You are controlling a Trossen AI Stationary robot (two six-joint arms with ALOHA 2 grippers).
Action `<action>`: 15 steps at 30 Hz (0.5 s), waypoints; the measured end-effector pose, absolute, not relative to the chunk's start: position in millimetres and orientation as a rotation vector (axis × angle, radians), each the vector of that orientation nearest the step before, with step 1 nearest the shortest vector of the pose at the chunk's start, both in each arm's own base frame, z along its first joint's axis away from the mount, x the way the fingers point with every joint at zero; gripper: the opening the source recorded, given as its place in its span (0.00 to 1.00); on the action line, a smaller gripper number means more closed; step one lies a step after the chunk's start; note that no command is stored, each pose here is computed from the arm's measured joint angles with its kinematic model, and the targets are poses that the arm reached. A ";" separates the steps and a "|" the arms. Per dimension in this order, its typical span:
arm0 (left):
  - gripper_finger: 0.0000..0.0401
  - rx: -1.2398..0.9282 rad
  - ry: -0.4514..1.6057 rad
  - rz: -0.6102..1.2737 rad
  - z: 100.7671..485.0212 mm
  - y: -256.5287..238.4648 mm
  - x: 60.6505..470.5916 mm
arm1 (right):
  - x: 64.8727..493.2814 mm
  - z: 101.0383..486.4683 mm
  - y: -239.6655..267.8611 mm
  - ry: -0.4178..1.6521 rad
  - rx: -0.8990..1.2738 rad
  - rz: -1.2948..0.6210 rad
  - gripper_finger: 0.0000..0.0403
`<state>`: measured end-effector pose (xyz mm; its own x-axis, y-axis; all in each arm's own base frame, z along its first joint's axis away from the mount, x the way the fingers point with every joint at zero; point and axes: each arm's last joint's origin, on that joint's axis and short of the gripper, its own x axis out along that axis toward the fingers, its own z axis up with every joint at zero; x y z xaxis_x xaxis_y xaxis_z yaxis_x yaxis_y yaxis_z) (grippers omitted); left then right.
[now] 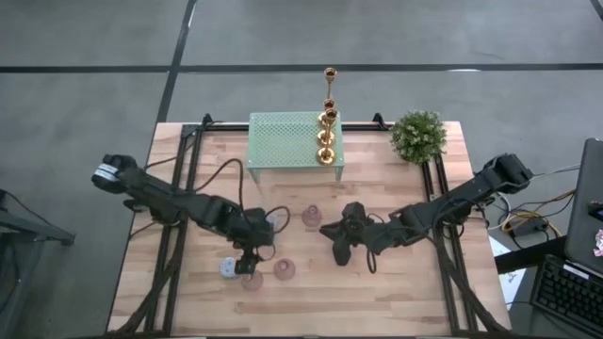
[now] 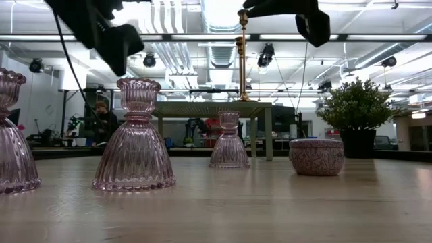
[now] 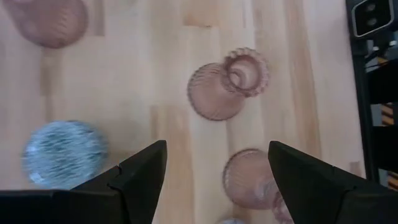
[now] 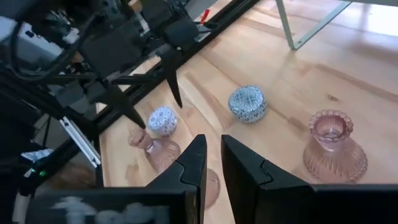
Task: Pick & Place candle stick holders
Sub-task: Put the bottom right pink glass candle holder on the shelf
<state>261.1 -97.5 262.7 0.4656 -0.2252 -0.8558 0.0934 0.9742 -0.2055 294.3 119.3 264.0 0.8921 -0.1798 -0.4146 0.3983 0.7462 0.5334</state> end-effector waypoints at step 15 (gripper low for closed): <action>0.71 -0.233 0.854 -0.187 216.3 -112.5 264.8 | 297.5 255.0 123.3 0.376 0.652 -0.331 0.11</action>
<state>264.8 -112.5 216.3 0.6433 -0.2554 -0.7218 0.0697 0.9584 -0.2769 297.5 123.3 255.0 0.8815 -0.1788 -0.4369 0.4106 0.7472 0.5226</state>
